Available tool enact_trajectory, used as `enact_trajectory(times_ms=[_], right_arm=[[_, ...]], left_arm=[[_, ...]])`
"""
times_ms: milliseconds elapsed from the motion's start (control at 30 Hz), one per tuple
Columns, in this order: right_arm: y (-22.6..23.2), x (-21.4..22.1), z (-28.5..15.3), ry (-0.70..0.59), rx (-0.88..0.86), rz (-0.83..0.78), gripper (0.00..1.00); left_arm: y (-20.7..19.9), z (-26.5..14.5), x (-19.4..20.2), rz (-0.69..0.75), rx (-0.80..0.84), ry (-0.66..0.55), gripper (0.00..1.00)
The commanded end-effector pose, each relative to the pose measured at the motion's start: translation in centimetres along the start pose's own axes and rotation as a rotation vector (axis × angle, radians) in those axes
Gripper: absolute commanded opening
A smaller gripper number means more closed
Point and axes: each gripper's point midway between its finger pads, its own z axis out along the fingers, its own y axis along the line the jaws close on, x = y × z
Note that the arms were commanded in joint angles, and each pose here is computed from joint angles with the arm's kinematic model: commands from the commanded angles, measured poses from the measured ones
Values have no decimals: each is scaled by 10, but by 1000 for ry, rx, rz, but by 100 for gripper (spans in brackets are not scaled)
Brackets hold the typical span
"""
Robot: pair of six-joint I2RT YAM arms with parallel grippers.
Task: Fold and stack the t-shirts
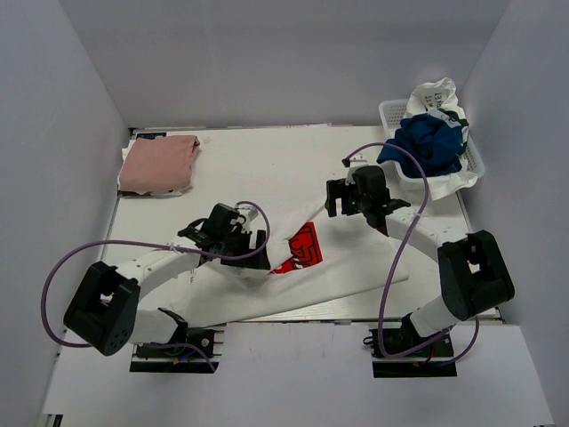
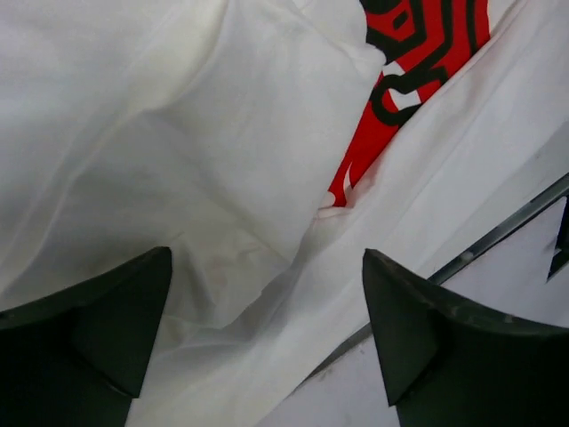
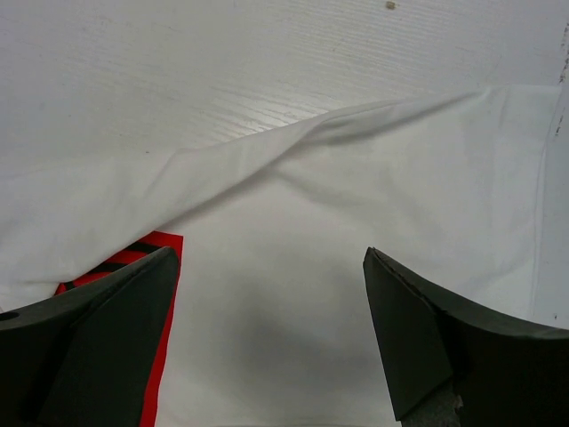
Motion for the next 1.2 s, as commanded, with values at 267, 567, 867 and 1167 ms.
enact_trajectory(times_ms=[267, 567, 867, 1167], right_arm=[[1, -11, 1, -41, 9, 4, 90], [-12, -11, -2, -37, 81, 21, 90], [-22, -9, -6, -34, 139, 27, 90], [-36, -7, -1, -23, 215, 63, 90]], left_arm=[[-23, -24, -81, 35, -61, -224, 100], [-3, 11, -80, 84, -139, -89, 77], [6, 22, -79, 100, -183, -56, 0], [48, -38, -155, 65, -538, -344, 0]])
